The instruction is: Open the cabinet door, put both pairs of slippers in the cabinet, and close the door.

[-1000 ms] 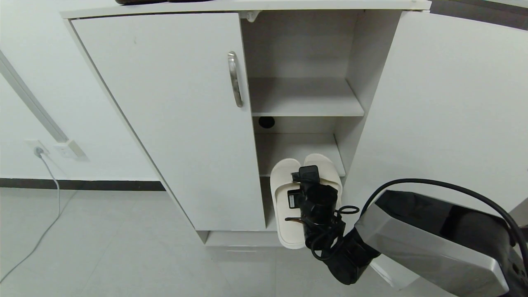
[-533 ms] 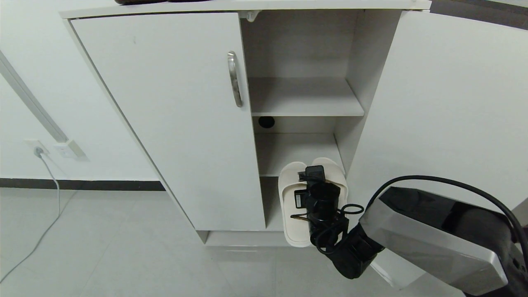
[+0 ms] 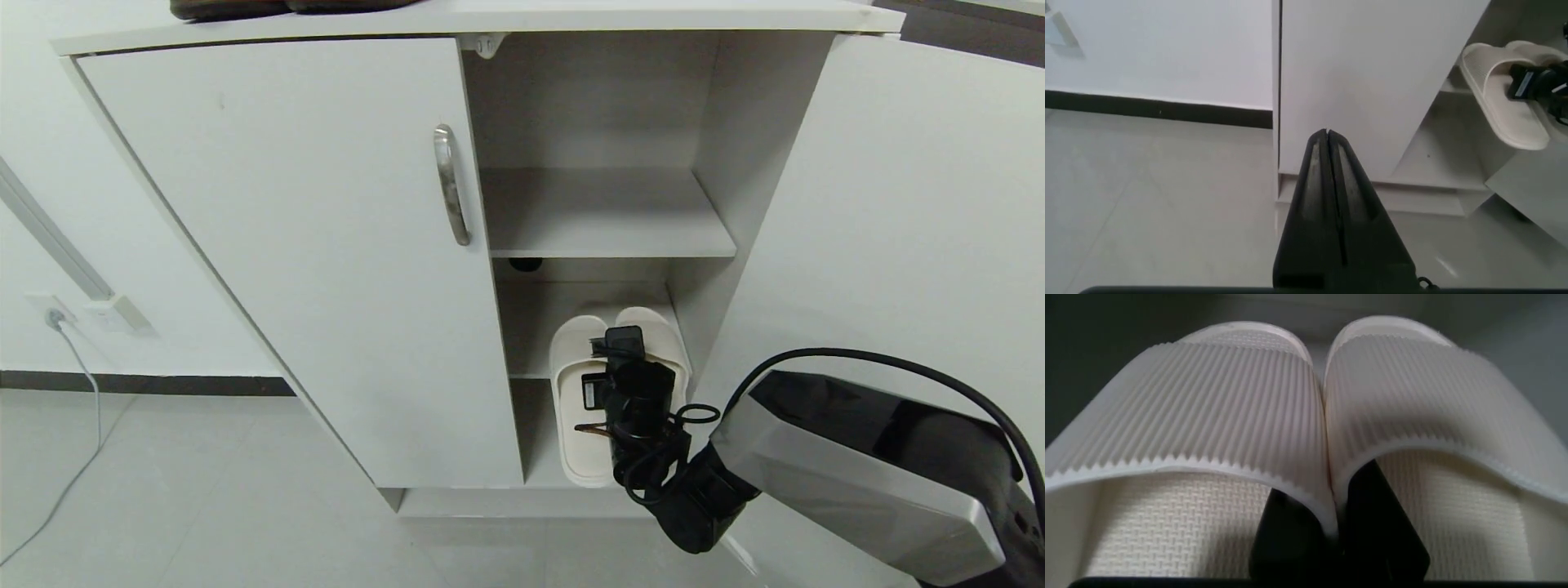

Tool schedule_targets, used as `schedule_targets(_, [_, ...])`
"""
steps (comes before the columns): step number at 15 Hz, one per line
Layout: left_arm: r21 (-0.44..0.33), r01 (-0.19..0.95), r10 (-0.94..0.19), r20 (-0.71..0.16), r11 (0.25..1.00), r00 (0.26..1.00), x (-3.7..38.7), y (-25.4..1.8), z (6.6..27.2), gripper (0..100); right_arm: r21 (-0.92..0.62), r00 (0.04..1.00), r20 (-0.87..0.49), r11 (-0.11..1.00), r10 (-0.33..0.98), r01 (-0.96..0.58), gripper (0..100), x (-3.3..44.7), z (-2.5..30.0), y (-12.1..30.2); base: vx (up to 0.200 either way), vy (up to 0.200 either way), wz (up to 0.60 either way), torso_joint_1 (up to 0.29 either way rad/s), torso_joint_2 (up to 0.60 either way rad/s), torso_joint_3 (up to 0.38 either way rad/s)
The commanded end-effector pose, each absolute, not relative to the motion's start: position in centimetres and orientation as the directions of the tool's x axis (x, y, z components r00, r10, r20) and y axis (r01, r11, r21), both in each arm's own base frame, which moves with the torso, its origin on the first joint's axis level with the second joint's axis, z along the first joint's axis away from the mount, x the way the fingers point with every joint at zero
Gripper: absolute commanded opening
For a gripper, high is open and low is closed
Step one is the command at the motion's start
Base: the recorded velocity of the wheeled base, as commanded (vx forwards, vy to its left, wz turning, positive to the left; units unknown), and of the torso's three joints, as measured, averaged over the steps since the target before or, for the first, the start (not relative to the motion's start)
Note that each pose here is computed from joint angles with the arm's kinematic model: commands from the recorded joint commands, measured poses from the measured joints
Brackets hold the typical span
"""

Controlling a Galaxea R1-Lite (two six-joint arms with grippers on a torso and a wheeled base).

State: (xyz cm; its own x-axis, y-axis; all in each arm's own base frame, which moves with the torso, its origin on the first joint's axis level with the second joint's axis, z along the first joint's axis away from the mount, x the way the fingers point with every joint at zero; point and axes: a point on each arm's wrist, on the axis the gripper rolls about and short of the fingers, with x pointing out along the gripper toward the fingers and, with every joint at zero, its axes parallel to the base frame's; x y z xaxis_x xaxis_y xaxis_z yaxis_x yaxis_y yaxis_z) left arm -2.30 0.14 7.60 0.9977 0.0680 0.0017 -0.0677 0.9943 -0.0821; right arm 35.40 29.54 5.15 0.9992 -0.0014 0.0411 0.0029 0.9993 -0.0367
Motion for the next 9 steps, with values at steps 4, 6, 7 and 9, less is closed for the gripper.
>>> schedule_targets(4, [-0.081, -0.069, 0.069, 0.002, 0.994, 0.998, -2.3, 0.1, 7.6, 0, -0.021, 0.999, 0.054, 1.000, -0.003, 0.004, 0, 36.1, 4.7, 29.7, 0.100, 0.000, 0.00, 0.004, 0.00, 0.000])
schedule_targets(6, [-0.081, -0.069, 0.069, 0.000, 0.994, 0.998, -2.3, 0.1, 7.6, 0, -0.022, 0.998, 0.053, 0.999, -0.024, 0.025, 0, 37.4, 4.7, 29.3, 0.000, 0.000, 0.00, 0.000, 0.00, 0.000])
schedule_targets(7, [-0.081, -0.069, 0.069, 0.000, 0.994, 0.998, -2.3, 0.1, 7.6, 0, -0.025, 0.999, 0.048, 0.999, -0.027, 0.028, 0, 38.0, 4.7, 29.2, 0.000, 0.000, 0.00, 0.000, 0.00, 0.000])
schedule_targets(9, [-0.081, -0.070, 0.071, 0.000, 0.994, 0.998, -2.3, 0.1, 7.6, 0, -0.021, 0.998, 0.048, 0.999, -0.032, 0.033, 0, 39.0, 4.7, 29.3, 0.000, 0.000, 0.00, 0.000, 0.00, 0.000])
